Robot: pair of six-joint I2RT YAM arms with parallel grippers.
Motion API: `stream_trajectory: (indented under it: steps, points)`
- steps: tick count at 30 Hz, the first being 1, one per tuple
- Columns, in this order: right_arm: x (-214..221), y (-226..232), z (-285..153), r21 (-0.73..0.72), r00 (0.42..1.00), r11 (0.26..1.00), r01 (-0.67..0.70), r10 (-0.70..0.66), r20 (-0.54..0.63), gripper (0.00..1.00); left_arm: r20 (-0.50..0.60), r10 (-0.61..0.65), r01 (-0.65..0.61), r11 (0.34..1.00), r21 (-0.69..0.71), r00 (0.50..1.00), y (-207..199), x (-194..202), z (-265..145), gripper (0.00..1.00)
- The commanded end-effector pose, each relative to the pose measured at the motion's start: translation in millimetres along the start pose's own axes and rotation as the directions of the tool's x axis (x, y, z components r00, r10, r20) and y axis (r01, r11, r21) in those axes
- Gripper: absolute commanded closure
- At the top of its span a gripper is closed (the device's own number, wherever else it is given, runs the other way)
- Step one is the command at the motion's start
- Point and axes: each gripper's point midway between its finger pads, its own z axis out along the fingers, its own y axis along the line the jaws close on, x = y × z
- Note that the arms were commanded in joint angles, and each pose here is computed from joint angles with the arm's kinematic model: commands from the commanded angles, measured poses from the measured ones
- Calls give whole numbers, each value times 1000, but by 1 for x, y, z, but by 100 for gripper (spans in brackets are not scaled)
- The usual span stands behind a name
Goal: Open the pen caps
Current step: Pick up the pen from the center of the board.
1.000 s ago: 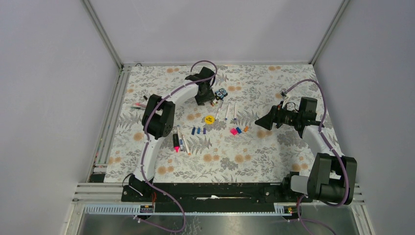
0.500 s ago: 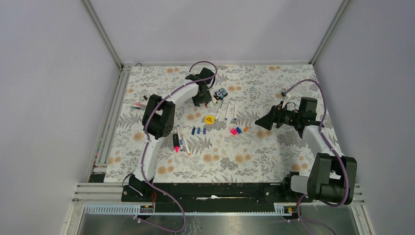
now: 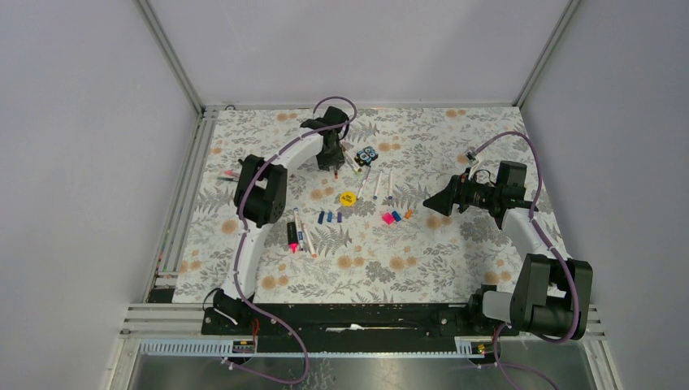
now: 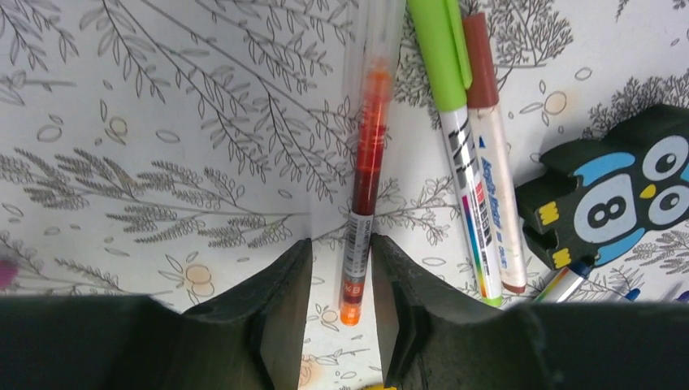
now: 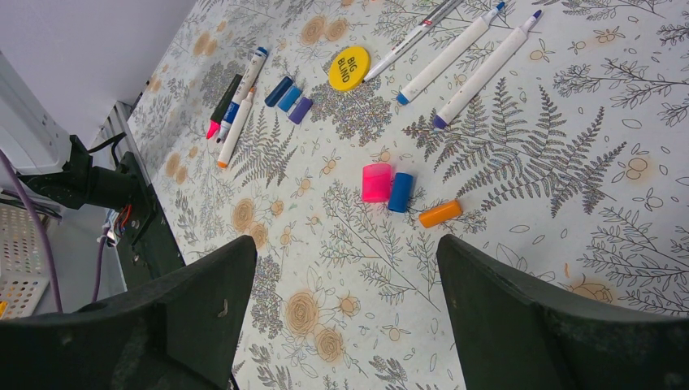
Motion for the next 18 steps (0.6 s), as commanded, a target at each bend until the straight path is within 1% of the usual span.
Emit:
stream_trajectory:
  steps: [1,4,9,14,18]
  points:
    - [-15,6,-3,-22,999,999,47,-47,23,11,-15,66,-65,998,16,998,-1,-4,9,63]
    - [-15,5,-3,-21,999,999,46,-46,22,11,-38,92,-92,996,-9,995,5,1,15,65]
    - [-15,5,-3,-21,999,999,45,-45,23,11,-48,156,-159,984,-84,987,25,6,15,76]
    - [-15,5,-3,-20,999,999,46,-46,24,11,-75,232,-241,958,-152,970,53,18,5,79]
    - [-15,6,-3,-21,999,999,46,-45,23,11,-99,293,-306,935,-181,951,72,30,-3,81]
